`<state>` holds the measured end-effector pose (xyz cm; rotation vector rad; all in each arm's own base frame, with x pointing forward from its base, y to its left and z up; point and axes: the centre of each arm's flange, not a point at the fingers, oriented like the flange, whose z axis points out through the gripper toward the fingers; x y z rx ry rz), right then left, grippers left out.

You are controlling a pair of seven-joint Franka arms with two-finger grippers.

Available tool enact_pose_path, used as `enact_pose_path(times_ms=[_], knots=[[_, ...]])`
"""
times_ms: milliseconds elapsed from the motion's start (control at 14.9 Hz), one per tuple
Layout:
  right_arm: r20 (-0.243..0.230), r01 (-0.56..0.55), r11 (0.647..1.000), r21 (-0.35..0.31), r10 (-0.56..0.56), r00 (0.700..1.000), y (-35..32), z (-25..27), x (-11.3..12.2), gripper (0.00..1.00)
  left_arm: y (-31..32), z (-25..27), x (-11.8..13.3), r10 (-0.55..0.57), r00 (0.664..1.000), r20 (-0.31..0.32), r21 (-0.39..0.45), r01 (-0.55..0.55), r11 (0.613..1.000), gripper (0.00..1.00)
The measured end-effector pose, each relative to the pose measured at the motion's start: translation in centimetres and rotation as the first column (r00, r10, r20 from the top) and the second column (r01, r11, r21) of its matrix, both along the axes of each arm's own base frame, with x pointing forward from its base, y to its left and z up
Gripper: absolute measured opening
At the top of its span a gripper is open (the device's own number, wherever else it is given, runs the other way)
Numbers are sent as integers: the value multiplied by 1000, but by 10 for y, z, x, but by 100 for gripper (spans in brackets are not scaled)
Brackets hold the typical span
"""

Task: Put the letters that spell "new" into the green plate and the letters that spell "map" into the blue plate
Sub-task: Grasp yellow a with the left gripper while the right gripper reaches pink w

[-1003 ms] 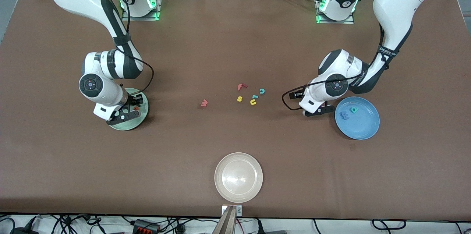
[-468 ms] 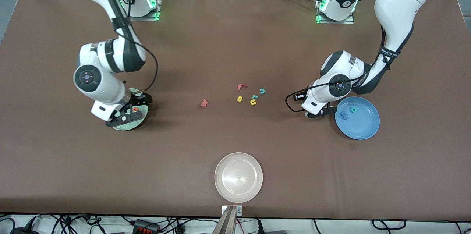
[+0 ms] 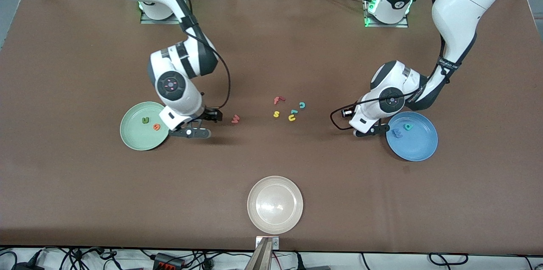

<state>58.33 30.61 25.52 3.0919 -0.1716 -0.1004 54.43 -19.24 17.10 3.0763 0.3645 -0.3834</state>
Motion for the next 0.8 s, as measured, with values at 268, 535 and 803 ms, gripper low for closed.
enact_pose_path(times_ms=[268,535,803], knots=[[1,156,988,-19,-156,988,31,-21,-5,96,-1,-3,-1,-5,1000,-2,-2,5,1000,32],[15,193,981,-21,-193,981,53,-36,-16,86,-3,-2,-2,-21,1000,5,4,21,1000,30],[25,234,972,-18,-233,972,69,-46,-25,69,4,13,7,-54,998,-21,50,55,997,30]])
